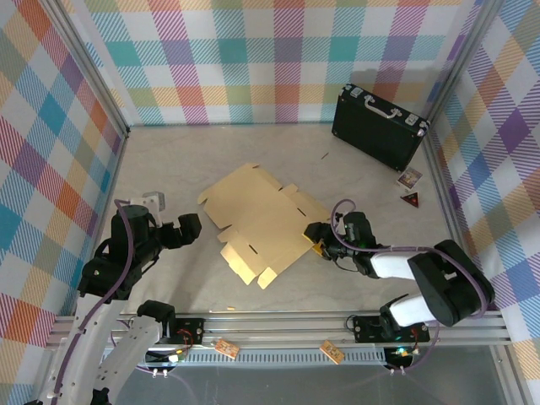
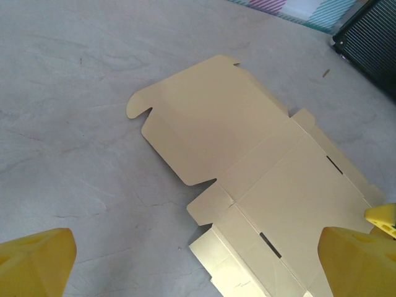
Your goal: Fold the paper box
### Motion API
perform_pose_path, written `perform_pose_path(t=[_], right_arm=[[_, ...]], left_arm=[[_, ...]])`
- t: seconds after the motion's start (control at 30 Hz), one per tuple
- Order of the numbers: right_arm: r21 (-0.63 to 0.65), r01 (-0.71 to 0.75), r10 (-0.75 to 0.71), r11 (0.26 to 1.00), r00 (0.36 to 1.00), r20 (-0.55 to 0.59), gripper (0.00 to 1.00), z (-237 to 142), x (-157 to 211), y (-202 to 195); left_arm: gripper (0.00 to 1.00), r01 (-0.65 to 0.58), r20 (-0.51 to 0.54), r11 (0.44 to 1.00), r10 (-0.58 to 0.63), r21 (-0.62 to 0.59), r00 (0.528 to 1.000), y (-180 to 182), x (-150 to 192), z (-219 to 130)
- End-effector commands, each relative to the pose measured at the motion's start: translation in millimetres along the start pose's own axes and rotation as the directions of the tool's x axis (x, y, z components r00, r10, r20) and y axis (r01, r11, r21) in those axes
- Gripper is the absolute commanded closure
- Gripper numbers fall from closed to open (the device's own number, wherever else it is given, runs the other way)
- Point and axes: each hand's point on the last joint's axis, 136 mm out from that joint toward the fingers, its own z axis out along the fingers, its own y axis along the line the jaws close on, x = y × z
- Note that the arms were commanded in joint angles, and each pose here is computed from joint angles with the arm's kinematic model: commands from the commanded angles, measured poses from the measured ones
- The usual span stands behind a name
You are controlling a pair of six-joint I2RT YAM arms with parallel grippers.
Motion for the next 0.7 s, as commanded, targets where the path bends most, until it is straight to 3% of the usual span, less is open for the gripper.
perform_pose_path(t=[0.0, 0.17, 0.33, 0.53, 0.67], right_arm=[[-0.095, 0.004, -0.004, 0.995, 1.000, -0.002, 0.52, 5, -5, 21], [-0.148, -0.019, 0.016, 0.989, 1.000, -0.017, 0.71, 17, -10, 27], [-0.197, -0.002, -0.003, 0.980, 1.000, -0.024, 0.99, 23, -16, 42], [-0.139, 0.161, -0.166, 0.977, 0.986, -0.021, 1.00, -3, -28, 92], [0.043, 0.447, -0.449, 0.894, 0.891, 0.071, 1.00, -62, -47, 150]], left_arm=[[0.00, -0.011, -0.025, 1.000, 0.011, -0.010, 1.000, 2, 7, 2], [0.00, -0.011, -0.027, 1.000, 0.011, -0.012, 1.000, 2, 8, 3], [0.00, -0.014, -0.038, 1.000, 0.013, -0.016, 0.999, 2, 9, 5], [0.00, -0.015, -0.032, 1.000, 0.015, -0.017, 0.999, 2, 8, 4], [0.00, -0.015, -0.036, 1.000, 0.015, -0.012, 0.999, 1, 9, 4]])
